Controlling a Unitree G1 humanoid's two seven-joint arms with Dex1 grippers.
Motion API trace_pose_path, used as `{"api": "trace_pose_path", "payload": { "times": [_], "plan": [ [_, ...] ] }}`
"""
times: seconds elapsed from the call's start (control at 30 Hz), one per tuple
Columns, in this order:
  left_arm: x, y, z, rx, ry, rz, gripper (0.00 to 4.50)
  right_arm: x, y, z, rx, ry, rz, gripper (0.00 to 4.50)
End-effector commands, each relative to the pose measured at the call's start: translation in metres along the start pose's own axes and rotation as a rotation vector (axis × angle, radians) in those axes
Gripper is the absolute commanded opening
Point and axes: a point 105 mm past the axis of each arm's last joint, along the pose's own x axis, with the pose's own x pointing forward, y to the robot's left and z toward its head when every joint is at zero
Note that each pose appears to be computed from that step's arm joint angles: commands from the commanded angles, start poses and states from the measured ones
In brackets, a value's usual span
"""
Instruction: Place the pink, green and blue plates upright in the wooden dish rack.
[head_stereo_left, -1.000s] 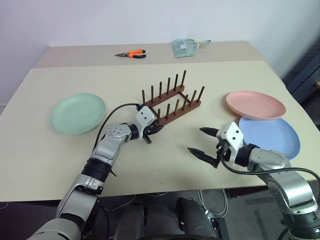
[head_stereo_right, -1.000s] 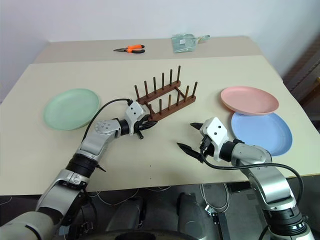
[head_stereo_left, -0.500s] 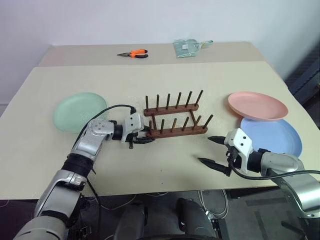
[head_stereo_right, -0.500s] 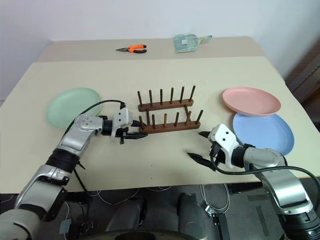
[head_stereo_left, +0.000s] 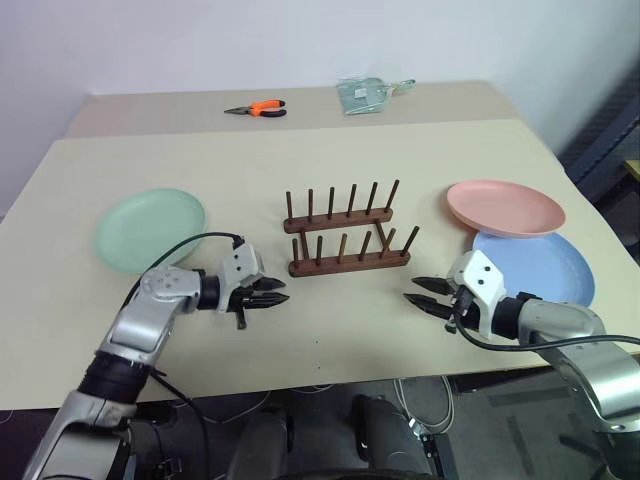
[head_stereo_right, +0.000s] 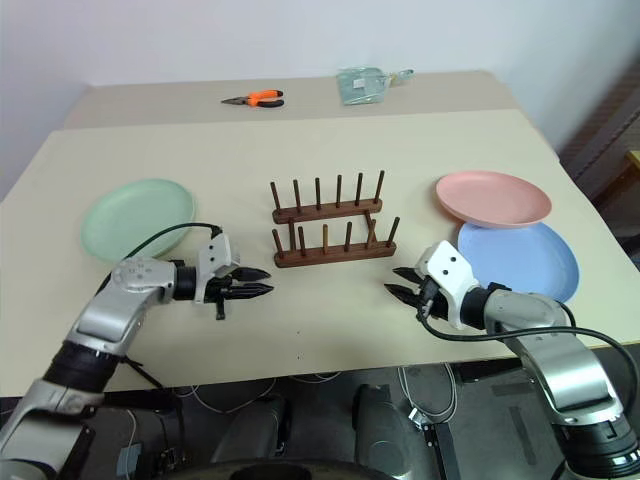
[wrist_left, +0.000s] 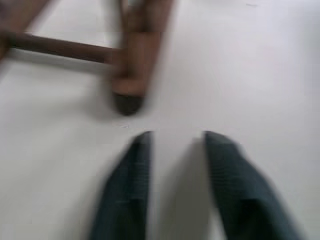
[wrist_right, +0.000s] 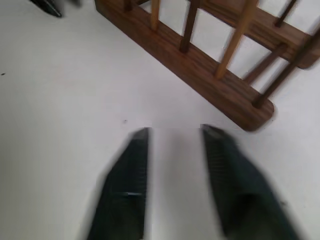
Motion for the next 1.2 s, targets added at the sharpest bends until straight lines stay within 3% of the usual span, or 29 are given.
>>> {"api": "trace_pose_path", "payload": {
  "times": [0.03, 0.4, 0.63, 0.83, 0.97, 1.07, 1.17, 1.2],
  "plan": [
    [0.016, -0.012, 0.017, 0.028, -0.031, 0.043, 0.97, 0.012, -0.004, -0.001, -0.033, 0.019, -0.048, 0.19],
    [0.054, 0.031, 0.014, -0.006, 0.014, 0.395, 0.97, 0.054, -0.044, -0.008, -0.059, 0.074, -0.236, 0.19],
    [0.062, 0.047, 0.014, -0.007, 0.016, 0.445, 0.97, 0.072, -0.072, -0.004, -0.088, 0.058, -0.323, 0.19],
    [0.062, 0.055, 0.012, 0.001, 0.025, 0.465, 0.97, 0.075, -0.078, 0.002, -0.103, 0.027, -0.317, 0.19],
    [0.058, 0.046, 0.023, 0.027, -0.021, 0.414, 0.97, 0.037, -0.085, 0.024, -0.231, -0.015, -0.282, 1.39],
    [0.051, 0.026, 0.042, 0.06, -0.114, 0.299, 0.97, -0.012, -0.103, 0.051, -0.353, -0.021, -0.331, 2.95],
    [0.046, 0.006, 0.052, 0.081, -0.157, 0.194, 0.97, -0.042, -0.108, 0.061, -0.425, 0.03, -0.325, 4.38],
    [0.046, -0.002, 0.055, 0.085, -0.169, 0.144, 0.97, -0.05, -0.11, 0.058, -0.44, 0.071, -0.31, 4.38]
  ]
}}
